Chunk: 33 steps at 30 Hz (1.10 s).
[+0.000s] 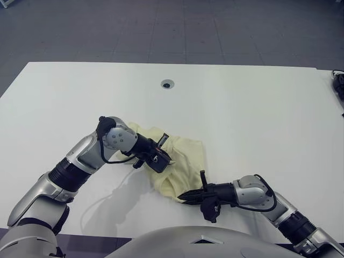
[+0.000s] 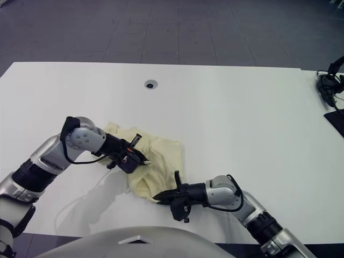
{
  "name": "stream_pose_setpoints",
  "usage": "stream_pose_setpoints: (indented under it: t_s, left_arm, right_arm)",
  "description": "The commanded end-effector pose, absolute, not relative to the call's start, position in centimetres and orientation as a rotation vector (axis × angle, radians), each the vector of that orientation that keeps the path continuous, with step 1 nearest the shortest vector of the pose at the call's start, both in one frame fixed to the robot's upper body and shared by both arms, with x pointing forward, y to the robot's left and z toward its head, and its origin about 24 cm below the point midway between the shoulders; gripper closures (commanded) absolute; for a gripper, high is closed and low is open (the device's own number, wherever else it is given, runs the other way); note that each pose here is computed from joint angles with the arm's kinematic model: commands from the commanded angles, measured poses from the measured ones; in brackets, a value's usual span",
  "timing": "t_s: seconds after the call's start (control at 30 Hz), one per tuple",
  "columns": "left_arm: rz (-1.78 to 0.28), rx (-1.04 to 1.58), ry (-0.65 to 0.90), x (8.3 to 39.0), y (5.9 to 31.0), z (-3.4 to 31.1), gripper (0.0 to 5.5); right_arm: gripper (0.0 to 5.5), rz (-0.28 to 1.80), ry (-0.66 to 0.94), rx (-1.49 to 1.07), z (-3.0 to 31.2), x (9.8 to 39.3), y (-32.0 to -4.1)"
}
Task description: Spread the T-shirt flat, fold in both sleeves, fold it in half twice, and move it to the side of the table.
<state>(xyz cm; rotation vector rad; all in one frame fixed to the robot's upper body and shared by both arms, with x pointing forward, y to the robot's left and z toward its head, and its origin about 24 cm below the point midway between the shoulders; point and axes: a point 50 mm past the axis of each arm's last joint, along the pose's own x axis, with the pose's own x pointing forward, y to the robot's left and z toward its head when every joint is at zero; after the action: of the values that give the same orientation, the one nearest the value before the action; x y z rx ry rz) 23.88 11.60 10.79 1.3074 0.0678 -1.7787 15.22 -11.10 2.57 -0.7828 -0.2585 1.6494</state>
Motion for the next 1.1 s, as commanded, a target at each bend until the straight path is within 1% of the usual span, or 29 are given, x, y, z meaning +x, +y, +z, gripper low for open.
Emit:
stream_pose_setpoints:
  t_s: [0.03, 0.13, 0.23, 0.3, 0.4, 0.53, 0.63, 0.77, 0.83, 0.9, 0.97, 1.1]
  left_arm:
    - [-1.743, 1.306, 0.068, 24.1, 12.2, 11.1, 5.49]
    - [-1.623, 1.215, -0.027, 25.0, 12.4, 13.1, 5.49]
    - [-1.401, 1.032, -0.195, 26.6, 13.1, 16.9, 5.49]
    - [-1.237, 0.91, -0.3, 27.6, 14.5, 20.1, 5.49]
    - [-1.043, 0.826, -0.388, 29.0, 16.0, 23.3, 5.49]
    - [-0.695, 0.86, -0.432, 33.4, 17.3, 26.6, 5.49]
    - [-0.474, 0.877, -0.476, 36.2, 17.6, 28.8, 5.49]
    - [-0.267, 0.899, -0.568, 37.9, 17.6, 31.8, 5.49]
    - [-0.168, 0.953, -0.626, 38.2, 17.5, 33.2, 5.49]
    - [-0.125, 0.969, -0.659, 38.2, 17.5, 33.9, 5.49]
    - [-0.131, 0.985, -0.661, 38.2, 17.6, 33.6, 5.49]
    - [-0.203, 1.051, -0.634, 37.7, 17.9, 31.0, 5.49]
  right_arm:
    - [5.5, 1.645, -0.234, -0.795, 2.3, 15.4, -11.2]
    - [5.5, 1.578, -0.241, -0.771, 2.9, 16.4, -11.4]
    - [5.5, 1.429, -0.267, -0.696, 4.8, 18.9, -12.2]
    - [5.5, 1.252, -0.312, -0.605, 7.5, 21.9, -13.7]
    - [5.5, 1.016, -0.396, -0.52, 11.6, 25.8, -16.4]
    - [5.5, 0.654, -0.551, -0.513, 18.6, 31.4, -20.9]
    - [5.5, 0.47, -0.664, -0.57, 23.6, 33.9, -22.3]
    - [5.5, 0.34, -0.813, -0.714, 28.9, 35.2, -21.9]
    - [5.5, 0.266, -0.888, -0.809, 31.1, 35.1, -21.8]
    - [5.5, 0.206, -0.946, -0.852, 32.7, 34.8, -22.1]
    - [5.5, 0.194, -0.972, -0.868, 33.1, 34.6, -22.2]
    - [5.5, 0.209, -0.957, -0.927, 31.7, 34.2, -22.8]
